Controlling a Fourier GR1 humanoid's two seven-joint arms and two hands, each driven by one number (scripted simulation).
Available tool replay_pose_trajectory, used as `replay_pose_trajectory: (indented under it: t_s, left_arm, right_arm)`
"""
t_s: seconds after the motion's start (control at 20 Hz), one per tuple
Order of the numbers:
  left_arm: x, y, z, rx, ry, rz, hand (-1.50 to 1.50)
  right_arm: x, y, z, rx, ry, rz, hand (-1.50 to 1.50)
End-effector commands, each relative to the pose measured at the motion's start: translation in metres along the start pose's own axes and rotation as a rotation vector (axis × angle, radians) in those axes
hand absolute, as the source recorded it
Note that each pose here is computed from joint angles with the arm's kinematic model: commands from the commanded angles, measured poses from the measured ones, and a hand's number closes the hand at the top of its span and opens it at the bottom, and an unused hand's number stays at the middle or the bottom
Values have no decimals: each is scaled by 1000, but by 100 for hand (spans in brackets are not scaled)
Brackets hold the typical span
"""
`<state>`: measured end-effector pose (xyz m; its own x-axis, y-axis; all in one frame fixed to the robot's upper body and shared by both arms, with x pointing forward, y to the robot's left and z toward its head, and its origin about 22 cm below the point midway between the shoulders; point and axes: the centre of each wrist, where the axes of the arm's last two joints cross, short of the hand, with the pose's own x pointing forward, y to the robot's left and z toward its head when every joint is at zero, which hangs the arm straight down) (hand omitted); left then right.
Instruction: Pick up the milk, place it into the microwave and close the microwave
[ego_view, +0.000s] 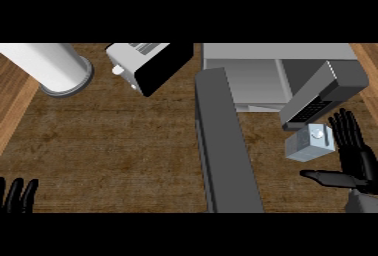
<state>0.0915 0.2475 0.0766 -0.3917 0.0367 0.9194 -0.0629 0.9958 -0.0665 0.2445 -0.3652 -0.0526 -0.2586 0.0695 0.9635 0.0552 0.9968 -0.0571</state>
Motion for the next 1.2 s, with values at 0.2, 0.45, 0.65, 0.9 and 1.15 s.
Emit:
replay_pose_trajectory:
  t_s: [0.2, 0.45, 0.65, 0.9, 1.15]
  left_arm:
    - [1, 2, -13, 1, 18, -6, -150]
    - [-3, 9, -2, -3, 5, -2, -150]
    - [-6, 18, -6, -5, 10, 3, -150]
    - [-5, 4, -3, -15, 2, 18, -150]
    - [1, 10, -1, 6, -2, 1, -150]
  right_arm:
    - [-30, 1, -15, -74, 35, 33, -150]
    - [-44, -28, 12, -158, 53, 167, -150]
    - [-51, -26, -3, -140, 93, 187, -150]
    - [-53, -39, 6, -8, 102, -7, -150]
    - [-58, -21, 5, 219, 81, -215, -150]
